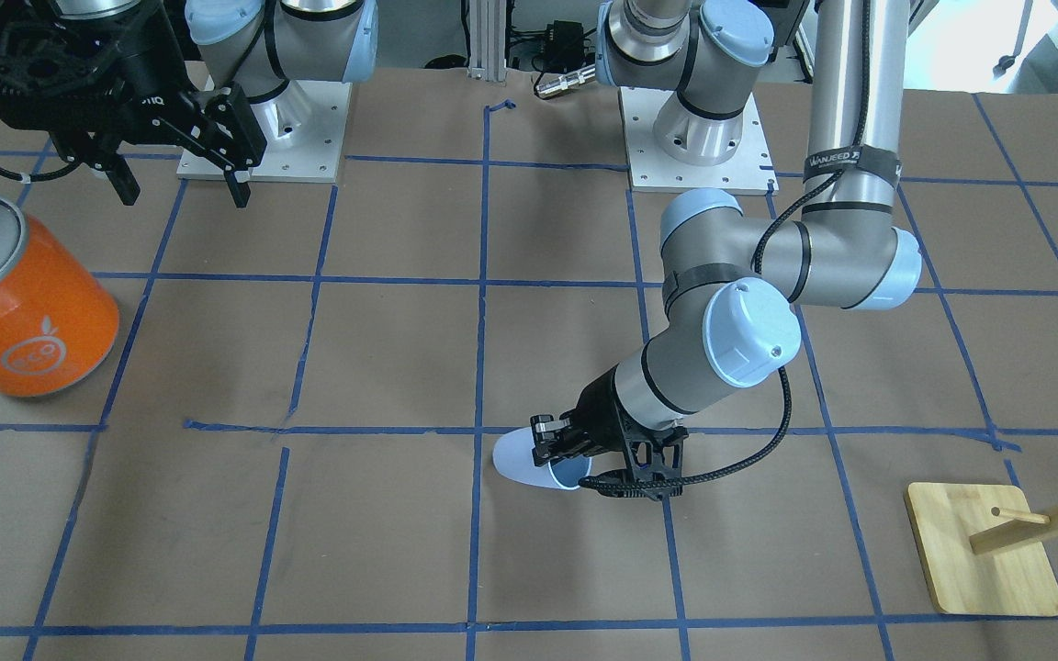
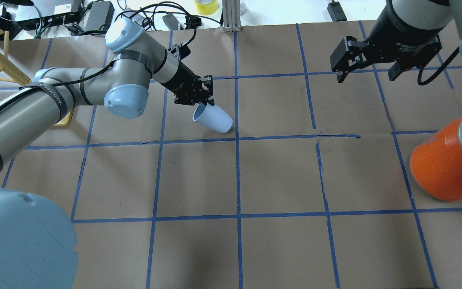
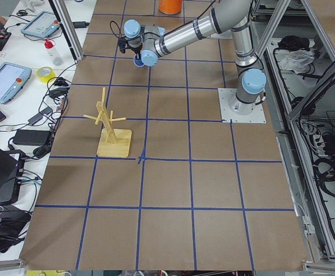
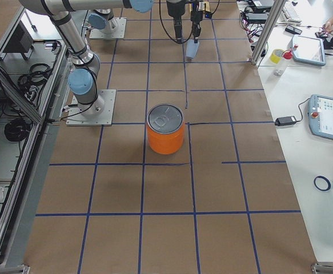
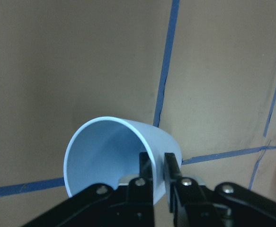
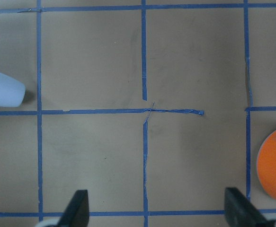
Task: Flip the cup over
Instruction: 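Lift the cup with the left gripper and turn it upside down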
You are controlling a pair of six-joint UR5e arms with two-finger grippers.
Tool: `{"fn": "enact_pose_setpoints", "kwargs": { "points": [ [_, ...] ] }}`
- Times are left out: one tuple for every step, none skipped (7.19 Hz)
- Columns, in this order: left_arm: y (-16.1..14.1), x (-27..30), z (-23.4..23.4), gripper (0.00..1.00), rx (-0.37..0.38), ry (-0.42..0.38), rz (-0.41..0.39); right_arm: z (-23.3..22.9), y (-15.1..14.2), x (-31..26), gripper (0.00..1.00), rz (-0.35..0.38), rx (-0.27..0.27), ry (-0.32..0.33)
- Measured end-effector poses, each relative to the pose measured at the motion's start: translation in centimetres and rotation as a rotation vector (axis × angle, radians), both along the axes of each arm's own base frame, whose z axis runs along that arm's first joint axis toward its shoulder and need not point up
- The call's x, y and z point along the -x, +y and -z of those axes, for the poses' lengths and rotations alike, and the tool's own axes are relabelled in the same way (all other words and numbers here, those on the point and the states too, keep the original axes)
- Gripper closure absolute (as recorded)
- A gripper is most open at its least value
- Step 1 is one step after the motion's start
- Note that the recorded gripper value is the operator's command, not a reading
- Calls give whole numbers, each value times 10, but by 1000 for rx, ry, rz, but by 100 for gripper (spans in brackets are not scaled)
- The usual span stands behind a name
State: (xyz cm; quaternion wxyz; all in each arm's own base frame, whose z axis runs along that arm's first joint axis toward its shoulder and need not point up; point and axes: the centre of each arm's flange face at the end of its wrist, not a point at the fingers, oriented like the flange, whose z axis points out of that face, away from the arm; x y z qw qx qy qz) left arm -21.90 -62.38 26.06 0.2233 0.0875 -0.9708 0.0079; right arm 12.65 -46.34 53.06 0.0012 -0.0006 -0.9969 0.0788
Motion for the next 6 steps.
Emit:
{"fn": "enact_pose_setpoints", "kwargs": {
  "points": [
    [-5, -3, -9, 100, 7, -47, -31, 0, 0, 1, 0, -3, 1, 3],
    [-8, -4, -20, 100, 14, -83, -61, 0, 0, 1, 0, -5, 0, 5],
    [-10, -6, -34, 100, 33, -130, -77, 0, 0, 1, 0, -5, -2, 5],
    [-16, -13, -53, 100, 75, -205, -78, 0, 0, 1, 0, -5, -3, 4],
    [-25, -22, -72, 100, 133, -294, -47, 1, 0, 1, 0, -4, -4, 4],
    [-34, -33, -83, 100, 186, -397, 5, 1, 0, 1, 0, -3, -3, 4]
  ]
}}
